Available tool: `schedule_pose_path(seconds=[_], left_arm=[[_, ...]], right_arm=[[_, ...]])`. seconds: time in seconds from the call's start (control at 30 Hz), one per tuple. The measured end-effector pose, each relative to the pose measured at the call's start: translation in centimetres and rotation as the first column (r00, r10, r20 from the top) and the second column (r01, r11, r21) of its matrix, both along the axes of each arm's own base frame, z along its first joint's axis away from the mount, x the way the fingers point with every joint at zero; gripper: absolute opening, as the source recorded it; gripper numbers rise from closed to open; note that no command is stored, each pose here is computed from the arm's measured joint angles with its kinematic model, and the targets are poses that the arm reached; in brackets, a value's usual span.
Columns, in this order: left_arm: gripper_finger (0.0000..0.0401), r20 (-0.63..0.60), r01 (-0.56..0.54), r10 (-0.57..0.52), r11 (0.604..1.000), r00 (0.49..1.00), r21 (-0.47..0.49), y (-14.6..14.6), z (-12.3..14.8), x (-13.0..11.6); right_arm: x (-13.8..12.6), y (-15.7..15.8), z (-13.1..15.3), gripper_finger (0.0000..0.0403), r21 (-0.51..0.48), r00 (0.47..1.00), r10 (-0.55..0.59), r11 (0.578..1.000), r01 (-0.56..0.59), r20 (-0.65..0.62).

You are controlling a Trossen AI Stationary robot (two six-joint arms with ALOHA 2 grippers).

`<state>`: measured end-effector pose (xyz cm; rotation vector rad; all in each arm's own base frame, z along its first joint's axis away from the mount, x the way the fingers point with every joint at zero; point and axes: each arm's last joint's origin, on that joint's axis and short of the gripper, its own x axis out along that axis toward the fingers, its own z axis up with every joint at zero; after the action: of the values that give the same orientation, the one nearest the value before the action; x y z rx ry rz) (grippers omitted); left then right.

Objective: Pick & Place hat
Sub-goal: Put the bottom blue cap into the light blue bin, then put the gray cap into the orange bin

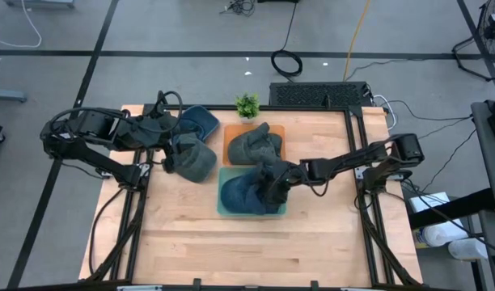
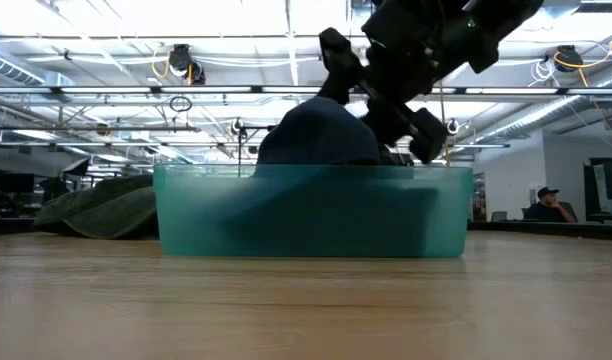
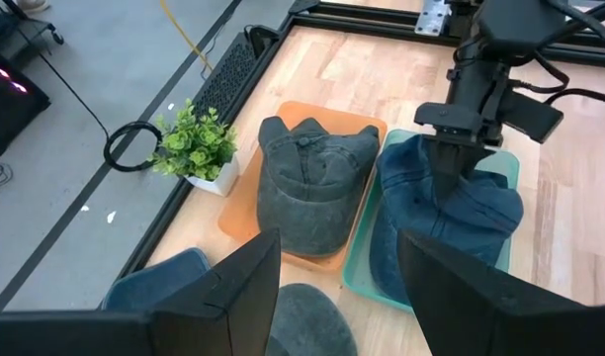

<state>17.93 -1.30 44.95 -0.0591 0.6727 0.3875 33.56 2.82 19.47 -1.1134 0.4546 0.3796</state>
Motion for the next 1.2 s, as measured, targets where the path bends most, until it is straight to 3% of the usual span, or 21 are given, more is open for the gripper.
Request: schedule_pose_path(seconds=[0.27,0.7,1.2], left_arm=[[0.0214,0.000,0.000,0.000,1.000,1.000,-0.001,0.0,0.0,0.0],[0.0214,-0.001,0.000,0.000,1.000,1.000,-0.001,0.0,0.0,0.0],[0.0214,0.011,-0.054,0.054,0.998,0.998,-0.023,0.6,0.0,0.0]], right_arm=[[-1.2,0.6,1.1,0.0229,0.009,0.998,-0.036,0.999,0.037,-0.044],[-3.9,2.6,4.3,0.0233,0.057,0.996,-0.086,0.994,0.088,-0.024],[-6.6,4.1,9.5,0.0233,0.187,0.962,-0.171,0.973,0.131,0.211]])
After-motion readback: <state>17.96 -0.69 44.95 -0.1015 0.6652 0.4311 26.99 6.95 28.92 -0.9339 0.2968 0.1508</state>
